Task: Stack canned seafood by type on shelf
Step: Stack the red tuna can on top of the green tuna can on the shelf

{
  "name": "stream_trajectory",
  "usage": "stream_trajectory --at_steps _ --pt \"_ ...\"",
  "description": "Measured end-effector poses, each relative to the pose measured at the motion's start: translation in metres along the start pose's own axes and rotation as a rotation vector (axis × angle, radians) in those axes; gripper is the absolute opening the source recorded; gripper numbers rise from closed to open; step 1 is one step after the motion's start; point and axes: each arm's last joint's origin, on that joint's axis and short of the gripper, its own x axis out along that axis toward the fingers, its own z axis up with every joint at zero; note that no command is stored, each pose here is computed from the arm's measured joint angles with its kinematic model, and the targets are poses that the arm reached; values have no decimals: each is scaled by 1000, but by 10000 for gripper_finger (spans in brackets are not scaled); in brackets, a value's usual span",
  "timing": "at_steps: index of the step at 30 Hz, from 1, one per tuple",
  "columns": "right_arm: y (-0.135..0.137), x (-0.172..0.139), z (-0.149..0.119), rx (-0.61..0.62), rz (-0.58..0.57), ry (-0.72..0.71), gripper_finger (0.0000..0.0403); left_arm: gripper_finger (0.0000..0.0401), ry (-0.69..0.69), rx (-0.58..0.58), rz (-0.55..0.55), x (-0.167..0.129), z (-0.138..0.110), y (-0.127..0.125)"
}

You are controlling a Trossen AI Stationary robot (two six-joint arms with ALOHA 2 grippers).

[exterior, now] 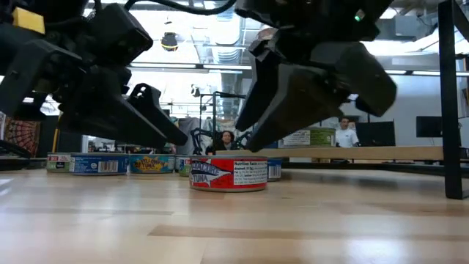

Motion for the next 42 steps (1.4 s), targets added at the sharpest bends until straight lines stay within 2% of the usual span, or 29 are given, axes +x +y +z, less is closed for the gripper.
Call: stream_trajectory --at_steps 7,11,14,16,18,21,26,29,35,42 --pt "-7 4 2 36 19 -21 233 267 -32 74 14 -1 3 -1" --pt "-15 8 4 117 10 -41 217 267 -36 115 45 -1 4 0" --pt "-23 11 4 250 3 -51 206 267 -40 146 38 -2 4 -2" --pt "-31 15 1 391 0 -26 201 267 -43 166 23 -3 3 -5" --pt "-36 16 -4 499 42 30 196 267 -50 178 -6 -5 0 -6" --pt "-40 17 -9 584 134 87 192 267 -94 157 -48 -10 -7 -4" --pt "-34 13 -12 582 212 164 185 267 -154 126 -48 -14 -10 4" --pt "-33 5 -7 554 211 215 181 267 -150 108 -38 -12 -10 7" --pt "-38 -9 8 543 208 232 180 267 -145 82 -32 -11 -10 10" --pt "-35 -10 2 534 202 290 180 267 -135 58 -37 -11 -11 10"
